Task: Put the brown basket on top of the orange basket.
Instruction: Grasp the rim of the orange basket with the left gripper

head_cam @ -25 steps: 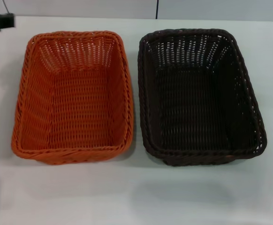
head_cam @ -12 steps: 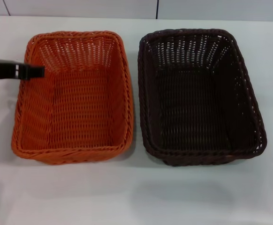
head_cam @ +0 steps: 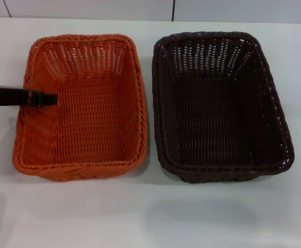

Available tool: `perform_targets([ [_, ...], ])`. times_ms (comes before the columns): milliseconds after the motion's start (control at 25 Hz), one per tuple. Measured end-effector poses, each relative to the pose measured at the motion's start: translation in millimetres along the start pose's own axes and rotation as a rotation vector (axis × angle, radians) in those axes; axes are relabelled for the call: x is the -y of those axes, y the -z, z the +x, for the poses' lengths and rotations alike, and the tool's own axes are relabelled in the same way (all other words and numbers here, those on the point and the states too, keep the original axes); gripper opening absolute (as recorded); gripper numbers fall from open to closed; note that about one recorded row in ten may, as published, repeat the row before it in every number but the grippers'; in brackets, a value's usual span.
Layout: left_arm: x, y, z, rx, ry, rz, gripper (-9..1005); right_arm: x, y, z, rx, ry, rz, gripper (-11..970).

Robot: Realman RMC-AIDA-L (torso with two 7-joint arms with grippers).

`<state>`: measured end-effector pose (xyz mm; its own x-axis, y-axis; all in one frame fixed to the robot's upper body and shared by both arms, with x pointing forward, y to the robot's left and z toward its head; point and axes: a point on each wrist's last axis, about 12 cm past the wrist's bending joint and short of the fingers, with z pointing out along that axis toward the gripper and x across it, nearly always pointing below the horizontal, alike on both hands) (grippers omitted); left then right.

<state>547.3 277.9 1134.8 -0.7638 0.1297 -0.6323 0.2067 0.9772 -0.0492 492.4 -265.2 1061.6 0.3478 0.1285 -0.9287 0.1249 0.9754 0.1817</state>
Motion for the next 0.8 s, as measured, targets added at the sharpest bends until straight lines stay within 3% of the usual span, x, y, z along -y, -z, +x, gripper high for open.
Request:
perform_targets([
  [160, 0.8, -3, 1, -0.018, -0.008, 0.0, 778, 0.4, 1, 0, -0.001, 0.001, 0.0, 828],
  [600, 7.4, -4, 0, -0.03, -0.174, 0.015, 601, -0.5, 2, 0, 0.0, -0.003, 0.0, 828],
  [800, 2.5, 0, -14, 0.008, -0.31, 0.011, 364, -0.5, 2, -1, 0.002, -0.004, 0.002, 828],
])
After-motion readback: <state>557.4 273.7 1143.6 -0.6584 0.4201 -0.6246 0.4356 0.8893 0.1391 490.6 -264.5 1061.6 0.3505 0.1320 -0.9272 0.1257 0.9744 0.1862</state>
